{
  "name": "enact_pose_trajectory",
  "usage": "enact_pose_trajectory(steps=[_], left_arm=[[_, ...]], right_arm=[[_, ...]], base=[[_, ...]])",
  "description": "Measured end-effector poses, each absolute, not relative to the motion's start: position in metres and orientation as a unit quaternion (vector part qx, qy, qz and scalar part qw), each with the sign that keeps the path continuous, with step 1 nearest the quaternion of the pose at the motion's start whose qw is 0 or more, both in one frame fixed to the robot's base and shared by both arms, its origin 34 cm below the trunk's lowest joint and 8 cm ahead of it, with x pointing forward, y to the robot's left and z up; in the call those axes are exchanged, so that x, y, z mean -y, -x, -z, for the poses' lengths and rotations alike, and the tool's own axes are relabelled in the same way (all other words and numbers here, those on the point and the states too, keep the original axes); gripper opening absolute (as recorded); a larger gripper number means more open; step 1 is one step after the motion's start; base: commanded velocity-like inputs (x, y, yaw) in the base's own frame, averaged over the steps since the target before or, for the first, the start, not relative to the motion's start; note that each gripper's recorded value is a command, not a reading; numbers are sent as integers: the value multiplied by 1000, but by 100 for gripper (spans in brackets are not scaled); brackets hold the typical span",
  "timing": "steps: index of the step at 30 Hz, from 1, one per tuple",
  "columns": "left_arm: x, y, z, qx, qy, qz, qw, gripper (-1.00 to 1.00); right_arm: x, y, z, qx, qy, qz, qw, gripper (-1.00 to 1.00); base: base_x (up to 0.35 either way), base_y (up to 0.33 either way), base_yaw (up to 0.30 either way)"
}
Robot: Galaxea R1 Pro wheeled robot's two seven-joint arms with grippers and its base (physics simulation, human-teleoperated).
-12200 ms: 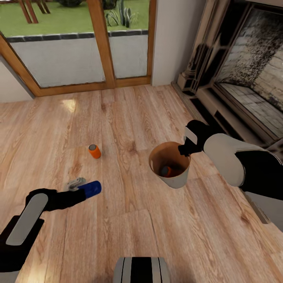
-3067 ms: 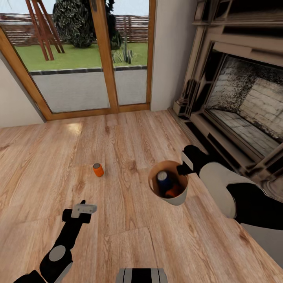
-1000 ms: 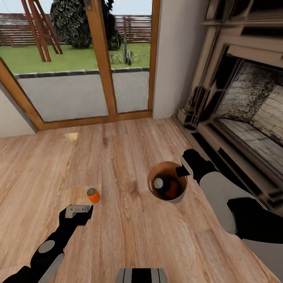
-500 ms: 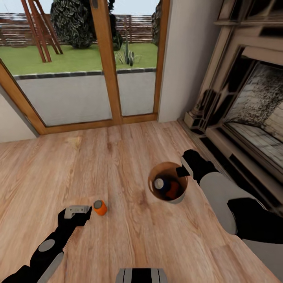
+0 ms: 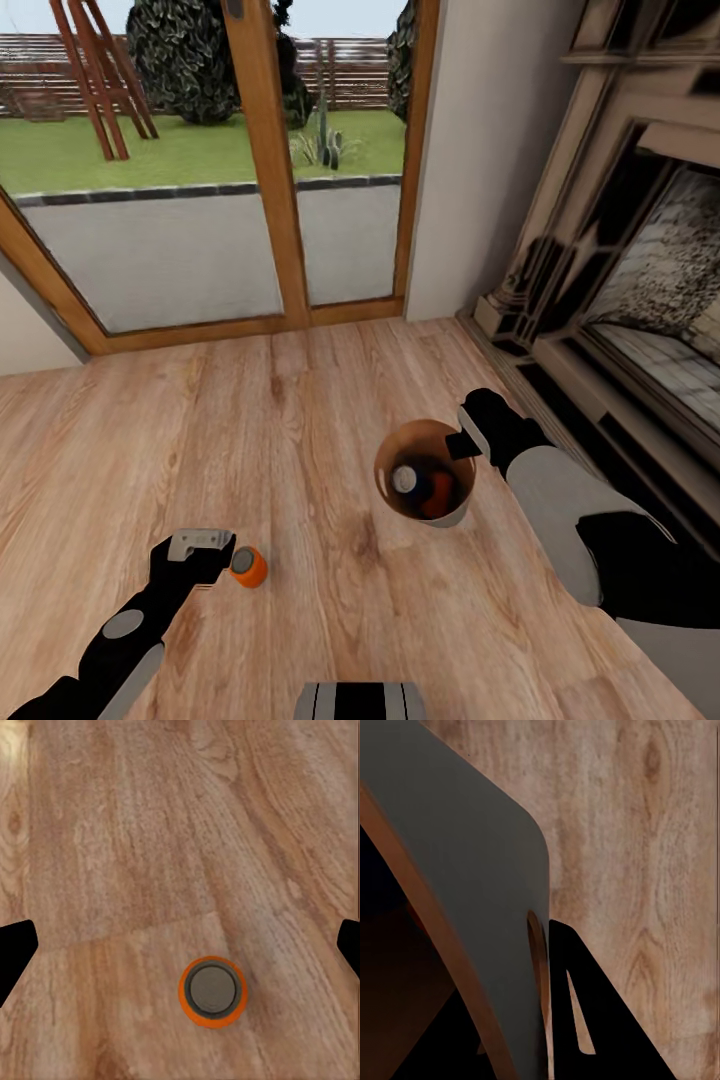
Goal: Put the three can of soda from the living room inside the tash can in the kitchen.
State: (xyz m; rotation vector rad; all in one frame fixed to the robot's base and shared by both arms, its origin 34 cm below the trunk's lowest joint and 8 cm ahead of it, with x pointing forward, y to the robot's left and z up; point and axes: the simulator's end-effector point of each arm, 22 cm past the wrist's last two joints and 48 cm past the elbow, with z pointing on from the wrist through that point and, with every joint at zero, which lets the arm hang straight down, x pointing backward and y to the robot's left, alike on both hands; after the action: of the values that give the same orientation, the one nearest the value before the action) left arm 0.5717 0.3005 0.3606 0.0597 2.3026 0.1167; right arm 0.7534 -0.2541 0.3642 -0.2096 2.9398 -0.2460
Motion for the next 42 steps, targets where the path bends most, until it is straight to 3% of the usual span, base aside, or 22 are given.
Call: enact_pose_trajectory(steps=[28, 42], left_arm=[[-296, -568, -357, -917, -25, -44, 395, 100], [-284, -547, -338, -942, -18, -20, 335, 100]], right_arm=[[254, -749, -360, -989, 75, 88, 88, -100], [263, -741, -359, -993, 64, 70, 68, -100]], base=[[38, -7, 0], [92, 0, 0]])
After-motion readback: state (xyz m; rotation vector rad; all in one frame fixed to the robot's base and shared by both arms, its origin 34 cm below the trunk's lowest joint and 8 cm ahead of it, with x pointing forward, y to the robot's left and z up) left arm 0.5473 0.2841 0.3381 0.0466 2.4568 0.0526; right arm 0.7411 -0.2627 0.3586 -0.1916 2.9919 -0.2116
